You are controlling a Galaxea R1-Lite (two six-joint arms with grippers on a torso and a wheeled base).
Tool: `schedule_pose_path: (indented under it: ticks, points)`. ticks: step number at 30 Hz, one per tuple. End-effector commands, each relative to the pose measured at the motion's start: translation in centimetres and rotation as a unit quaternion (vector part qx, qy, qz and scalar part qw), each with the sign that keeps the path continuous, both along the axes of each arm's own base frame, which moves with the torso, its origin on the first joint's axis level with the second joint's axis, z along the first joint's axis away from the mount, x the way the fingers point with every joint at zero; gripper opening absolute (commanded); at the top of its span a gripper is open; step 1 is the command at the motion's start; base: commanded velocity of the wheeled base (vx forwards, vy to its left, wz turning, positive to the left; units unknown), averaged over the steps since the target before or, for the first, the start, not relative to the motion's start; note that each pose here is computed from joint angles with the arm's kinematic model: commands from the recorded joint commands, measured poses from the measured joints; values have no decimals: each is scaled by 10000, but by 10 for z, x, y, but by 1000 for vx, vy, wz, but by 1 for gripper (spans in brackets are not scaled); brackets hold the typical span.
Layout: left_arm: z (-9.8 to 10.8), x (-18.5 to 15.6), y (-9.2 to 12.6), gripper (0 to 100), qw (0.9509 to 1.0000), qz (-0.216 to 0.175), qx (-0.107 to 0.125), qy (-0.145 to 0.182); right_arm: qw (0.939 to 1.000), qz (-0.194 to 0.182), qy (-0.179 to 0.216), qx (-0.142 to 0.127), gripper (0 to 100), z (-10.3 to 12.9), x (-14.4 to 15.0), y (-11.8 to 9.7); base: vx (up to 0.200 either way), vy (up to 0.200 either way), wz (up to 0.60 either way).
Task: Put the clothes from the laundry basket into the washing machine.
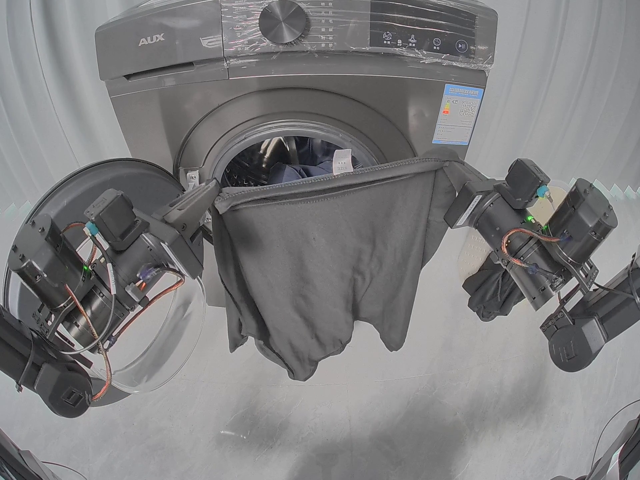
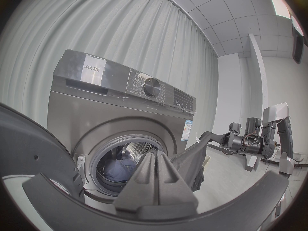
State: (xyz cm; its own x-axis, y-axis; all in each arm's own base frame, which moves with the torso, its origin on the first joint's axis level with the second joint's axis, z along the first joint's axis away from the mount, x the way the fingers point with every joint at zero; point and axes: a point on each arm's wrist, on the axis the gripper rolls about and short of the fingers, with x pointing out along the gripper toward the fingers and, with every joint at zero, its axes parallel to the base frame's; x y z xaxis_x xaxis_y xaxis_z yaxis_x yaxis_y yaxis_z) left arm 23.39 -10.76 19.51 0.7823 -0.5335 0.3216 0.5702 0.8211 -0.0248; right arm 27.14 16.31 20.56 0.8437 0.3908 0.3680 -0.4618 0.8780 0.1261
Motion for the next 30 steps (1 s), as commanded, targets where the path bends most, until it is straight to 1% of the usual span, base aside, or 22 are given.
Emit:
schedule_pose_path:
  ticks: [1, 5, 7, 13, 30]
  points:
    - [3, 1, 5, 0, 9999, 90, -26, -65, 10000, 3, -72, 57, 0, 5, -1, 0, 0, 0, 0]
    - [9, 0, 6, 0, 9998, 113, -71, -163, 9999, -3, -133, 105, 0, 9, -1, 1, 0, 0, 0]
    - [10, 0, 7, 0, 9997, 113, -83, -191, 9996, -48, -209, 189, 0, 15, -2, 0, 0, 0, 0]
    - [14, -1, 7, 0, 9995, 113, -113, -262, 9994, -40, -272, 232, 0, 19, -2, 2, 0, 0, 0]
    - [14, -1, 6, 0, 9995, 105, -113, -262, 9994, 2, -255, 232, 0, 18, -4, 4, 0, 0, 0]
